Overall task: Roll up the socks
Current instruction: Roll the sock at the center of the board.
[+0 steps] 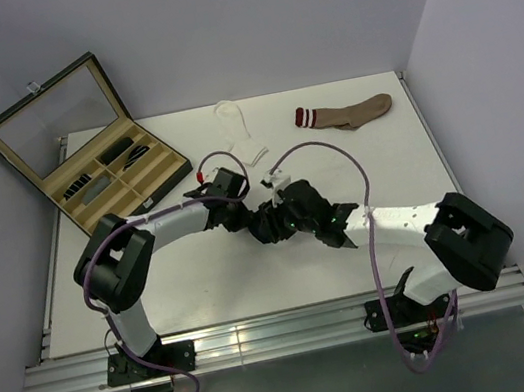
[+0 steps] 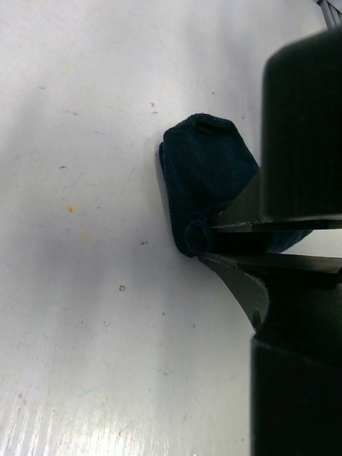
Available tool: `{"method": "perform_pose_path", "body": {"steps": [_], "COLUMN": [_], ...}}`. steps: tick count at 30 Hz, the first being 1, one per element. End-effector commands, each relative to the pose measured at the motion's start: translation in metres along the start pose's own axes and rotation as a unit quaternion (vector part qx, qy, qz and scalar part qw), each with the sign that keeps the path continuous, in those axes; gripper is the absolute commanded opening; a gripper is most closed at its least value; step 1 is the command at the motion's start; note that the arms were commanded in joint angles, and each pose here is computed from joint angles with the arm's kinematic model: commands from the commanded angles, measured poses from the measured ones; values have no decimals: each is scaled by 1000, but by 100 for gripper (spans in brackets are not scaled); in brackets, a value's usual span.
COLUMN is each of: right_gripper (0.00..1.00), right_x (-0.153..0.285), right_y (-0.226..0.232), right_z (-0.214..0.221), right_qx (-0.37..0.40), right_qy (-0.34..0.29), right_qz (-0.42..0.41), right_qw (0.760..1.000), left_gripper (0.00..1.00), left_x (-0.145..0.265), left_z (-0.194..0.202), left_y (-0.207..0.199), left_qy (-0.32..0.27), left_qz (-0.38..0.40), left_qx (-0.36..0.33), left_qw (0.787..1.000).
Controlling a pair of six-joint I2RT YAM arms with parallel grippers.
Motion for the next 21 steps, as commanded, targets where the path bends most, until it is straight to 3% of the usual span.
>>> {"method": "perform_pose_path", "body": {"steps": [1, 12, 21], "right_gripper": [51, 52, 51], "right_x": [-4, -34, -49], "right_y": [-5, 26, 10], "right_z": [-13, 11, 39], "right_qx": [63, 148, 150], "right_qy": [-52, -20, 42], "right_qz": [55, 69, 113], "right_qw": [995, 986, 981], "left_gripper": [1, 1, 1], "left_x": [-2, -3, -5], "left_z": [2, 4, 9], "left_y": [8, 6, 7], "left_qy": [7, 14, 25], "left_qz": [-30, -30, -26], "left_qx": [-25, -27, -13], "left_qw": [999, 999, 999]}}
Point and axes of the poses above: each gripper's point midway between its finger pads, its own x axis back along the fingers, its own y axis along the line the jaws close on, z = x × y, the point moved 3 cm from there along x, back along the fingers, and after that the axes turned 3 degrees about -x, right-handed, at the moved point
